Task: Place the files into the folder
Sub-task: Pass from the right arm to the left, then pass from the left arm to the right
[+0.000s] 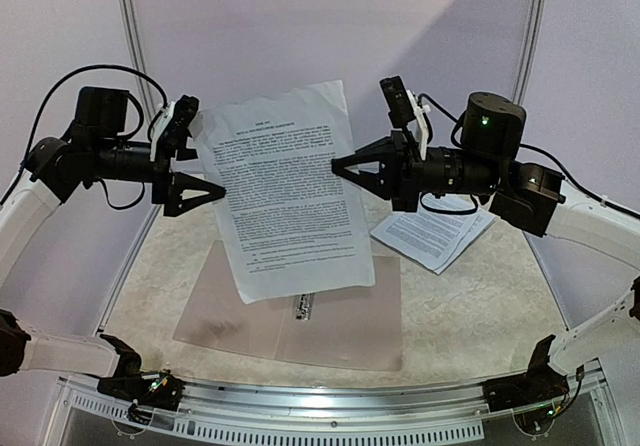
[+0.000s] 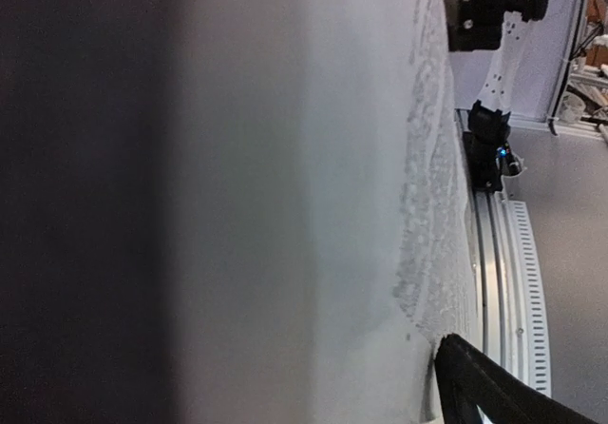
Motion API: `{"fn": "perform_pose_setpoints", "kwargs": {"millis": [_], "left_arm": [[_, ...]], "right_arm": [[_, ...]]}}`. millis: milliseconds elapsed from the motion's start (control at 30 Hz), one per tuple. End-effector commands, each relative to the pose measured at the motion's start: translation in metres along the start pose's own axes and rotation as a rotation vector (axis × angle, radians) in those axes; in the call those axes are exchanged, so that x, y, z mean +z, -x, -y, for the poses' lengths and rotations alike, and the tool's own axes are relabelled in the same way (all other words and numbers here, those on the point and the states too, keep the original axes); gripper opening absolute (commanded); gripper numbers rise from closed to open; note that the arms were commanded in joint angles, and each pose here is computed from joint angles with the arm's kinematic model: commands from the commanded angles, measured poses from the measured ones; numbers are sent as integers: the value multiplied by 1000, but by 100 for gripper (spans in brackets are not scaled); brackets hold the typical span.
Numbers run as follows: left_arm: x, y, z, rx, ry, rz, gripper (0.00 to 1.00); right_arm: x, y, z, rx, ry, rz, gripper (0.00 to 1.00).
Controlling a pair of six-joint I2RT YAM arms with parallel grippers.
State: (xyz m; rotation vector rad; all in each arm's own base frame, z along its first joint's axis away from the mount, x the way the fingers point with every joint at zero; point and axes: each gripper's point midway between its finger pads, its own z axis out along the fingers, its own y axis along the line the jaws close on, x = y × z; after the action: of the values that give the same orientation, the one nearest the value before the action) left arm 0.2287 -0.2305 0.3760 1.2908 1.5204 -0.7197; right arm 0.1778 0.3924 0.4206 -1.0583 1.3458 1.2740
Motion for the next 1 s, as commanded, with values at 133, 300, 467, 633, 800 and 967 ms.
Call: {"fn": "perform_pose_setpoints", "kwargs": {"millis": [133, 300, 467, 633, 800, 967], "left_arm": [[-7, 23, 30, -133, -196, 116, 63], [-10, 38, 38, -188, -271, 169, 11], [-10, 40, 36, -192, -265, 168, 0], [-12, 42, 39, -157, -279, 166, 0], [-9, 31, 41, -160, -286, 143, 0], [-5, 16, 43, -166, -287, 103, 0]], "right_arm": [[4, 7, -7, -2, 51, 61, 0], [6, -1, -3, 10, 42, 42, 0], [4, -10, 4, 17, 2, 35, 6], [2, -29, 27, 26, -116, 34, 63], [19, -47, 38, 55, -109, -18, 62], [26, -53, 46, 60, -128, -24, 29]]}}
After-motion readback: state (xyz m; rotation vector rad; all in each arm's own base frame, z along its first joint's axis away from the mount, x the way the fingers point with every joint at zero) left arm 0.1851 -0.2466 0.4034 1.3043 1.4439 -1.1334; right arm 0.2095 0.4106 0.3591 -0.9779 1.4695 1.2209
